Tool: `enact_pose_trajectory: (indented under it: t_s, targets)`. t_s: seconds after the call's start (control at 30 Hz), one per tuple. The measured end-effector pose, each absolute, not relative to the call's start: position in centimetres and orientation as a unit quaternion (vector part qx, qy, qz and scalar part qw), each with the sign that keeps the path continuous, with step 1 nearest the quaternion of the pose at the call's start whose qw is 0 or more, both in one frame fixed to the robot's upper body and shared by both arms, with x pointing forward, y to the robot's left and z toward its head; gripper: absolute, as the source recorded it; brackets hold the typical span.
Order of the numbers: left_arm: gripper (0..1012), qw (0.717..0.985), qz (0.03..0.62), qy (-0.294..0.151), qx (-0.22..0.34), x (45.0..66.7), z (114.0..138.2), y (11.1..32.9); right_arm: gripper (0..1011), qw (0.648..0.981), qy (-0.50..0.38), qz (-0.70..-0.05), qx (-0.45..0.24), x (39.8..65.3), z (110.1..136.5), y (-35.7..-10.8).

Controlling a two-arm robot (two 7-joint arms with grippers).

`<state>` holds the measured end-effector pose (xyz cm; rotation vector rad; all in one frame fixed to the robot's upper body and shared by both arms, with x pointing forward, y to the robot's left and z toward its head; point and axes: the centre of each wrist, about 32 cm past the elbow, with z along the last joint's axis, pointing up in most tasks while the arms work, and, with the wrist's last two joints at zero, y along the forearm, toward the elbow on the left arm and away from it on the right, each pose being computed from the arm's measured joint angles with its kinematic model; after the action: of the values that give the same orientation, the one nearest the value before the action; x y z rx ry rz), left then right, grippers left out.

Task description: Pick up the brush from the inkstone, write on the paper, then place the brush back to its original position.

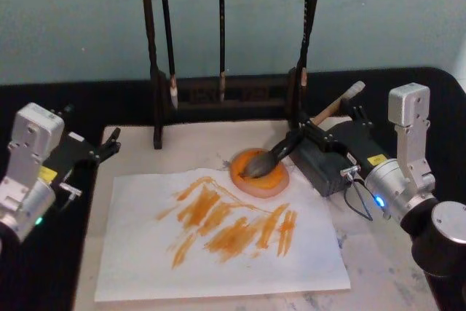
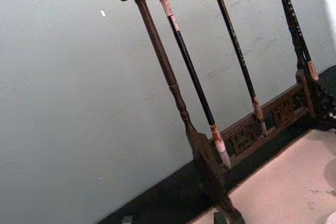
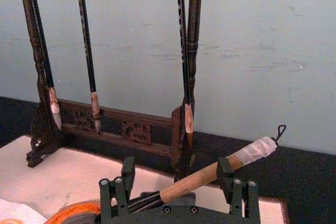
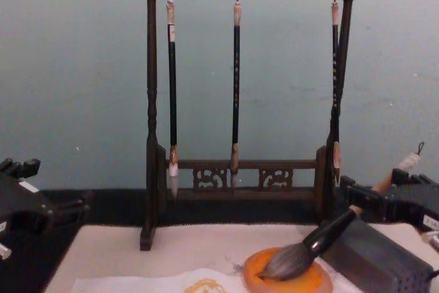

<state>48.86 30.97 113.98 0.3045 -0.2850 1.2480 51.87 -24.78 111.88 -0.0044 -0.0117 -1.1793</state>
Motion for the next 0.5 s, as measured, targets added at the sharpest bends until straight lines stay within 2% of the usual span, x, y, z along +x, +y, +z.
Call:
enact_pose_trajectory:
  t_s: [0.5]
  targets:
    - [1001,0.791,0.58,-0.132,0.142,48.86,113.98,30.97,1000,0.831,-0.006,-0.556,-0.002,51.87,111.88,-24.78]
